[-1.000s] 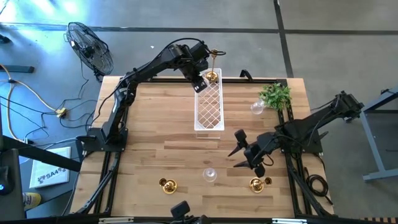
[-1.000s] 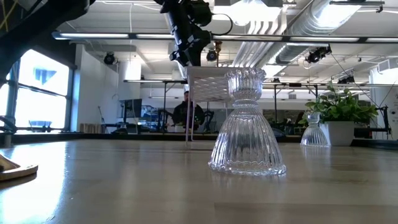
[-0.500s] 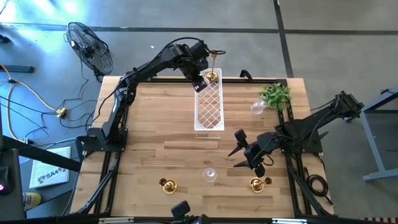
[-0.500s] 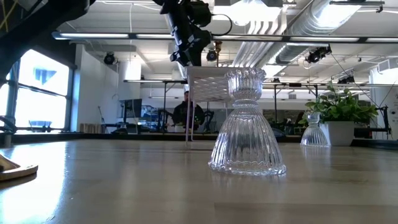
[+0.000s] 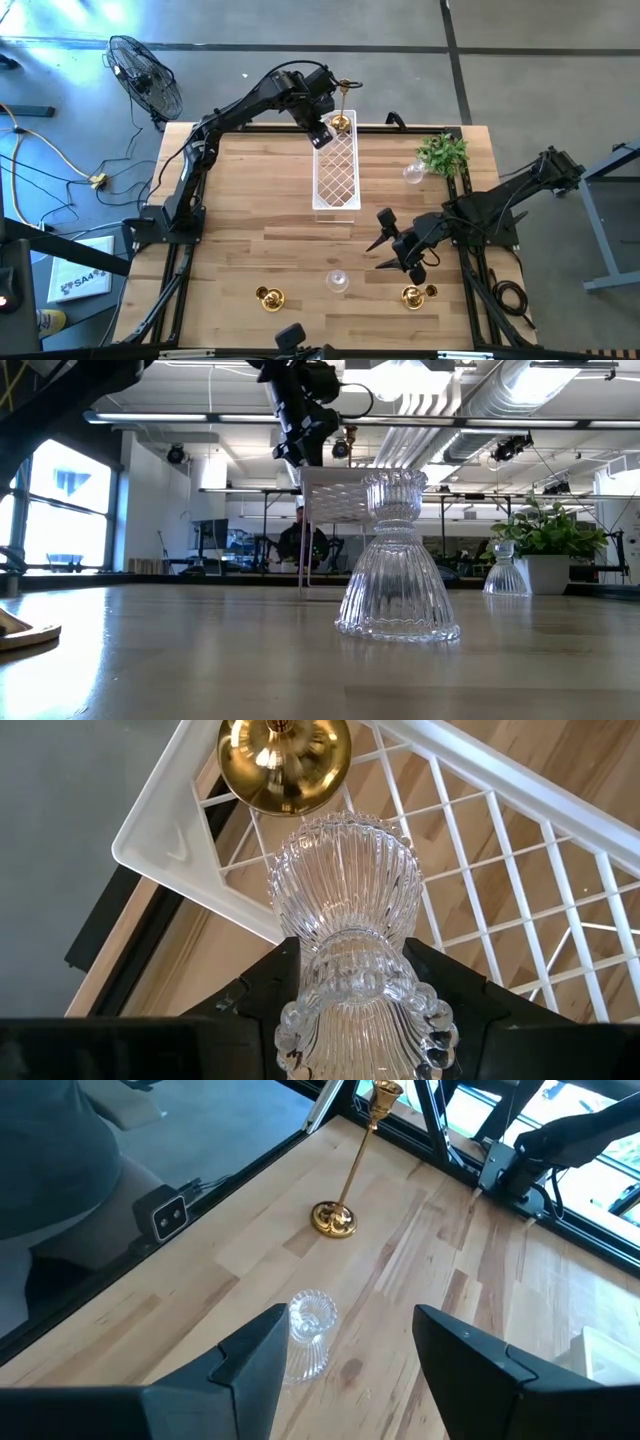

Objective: Pick & Place candle stick holders
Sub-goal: Put the left transparent candle holder on the shelf

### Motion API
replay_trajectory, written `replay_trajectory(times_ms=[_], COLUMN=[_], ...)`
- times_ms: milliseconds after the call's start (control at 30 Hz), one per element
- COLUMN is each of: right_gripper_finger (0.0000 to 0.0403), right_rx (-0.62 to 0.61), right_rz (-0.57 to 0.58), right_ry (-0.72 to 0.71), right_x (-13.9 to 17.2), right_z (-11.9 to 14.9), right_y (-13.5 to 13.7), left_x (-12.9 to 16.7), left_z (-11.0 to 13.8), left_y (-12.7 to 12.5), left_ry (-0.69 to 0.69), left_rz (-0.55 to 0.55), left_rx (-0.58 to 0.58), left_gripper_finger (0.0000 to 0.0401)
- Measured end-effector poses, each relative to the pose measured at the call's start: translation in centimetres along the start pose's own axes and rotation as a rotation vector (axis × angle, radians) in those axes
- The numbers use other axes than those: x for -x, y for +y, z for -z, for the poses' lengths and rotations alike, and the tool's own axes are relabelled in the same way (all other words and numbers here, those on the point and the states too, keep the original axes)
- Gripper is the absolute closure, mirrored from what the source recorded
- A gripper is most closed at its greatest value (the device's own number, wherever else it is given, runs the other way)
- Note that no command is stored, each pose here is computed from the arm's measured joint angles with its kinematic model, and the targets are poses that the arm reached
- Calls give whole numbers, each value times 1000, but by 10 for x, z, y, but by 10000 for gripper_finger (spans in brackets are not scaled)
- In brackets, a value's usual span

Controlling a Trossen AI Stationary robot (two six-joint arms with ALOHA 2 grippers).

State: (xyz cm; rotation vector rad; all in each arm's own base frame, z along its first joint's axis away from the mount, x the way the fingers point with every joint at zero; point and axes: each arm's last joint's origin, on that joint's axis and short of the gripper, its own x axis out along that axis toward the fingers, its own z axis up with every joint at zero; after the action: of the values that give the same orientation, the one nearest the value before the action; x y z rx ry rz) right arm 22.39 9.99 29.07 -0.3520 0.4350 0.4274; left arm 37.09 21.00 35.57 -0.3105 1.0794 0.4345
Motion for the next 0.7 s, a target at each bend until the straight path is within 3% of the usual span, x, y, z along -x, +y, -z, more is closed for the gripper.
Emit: replay_trajectory(times_ms=[500, 700], right_gripper_finger=[192, 192], right_rx=[0, 0], right_rz=[1, 1], right_ry=[0, 0], right_x=[0, 0], right_z=[0, 0], right_y=[0, 0], left_x=[0, 0], left_z=[2, 1], left_y=[0, 0], left_ry=[19, 14], left_rz=[0, 0], left_rx=[4, 4], left_gripper_finger=[246, 171])
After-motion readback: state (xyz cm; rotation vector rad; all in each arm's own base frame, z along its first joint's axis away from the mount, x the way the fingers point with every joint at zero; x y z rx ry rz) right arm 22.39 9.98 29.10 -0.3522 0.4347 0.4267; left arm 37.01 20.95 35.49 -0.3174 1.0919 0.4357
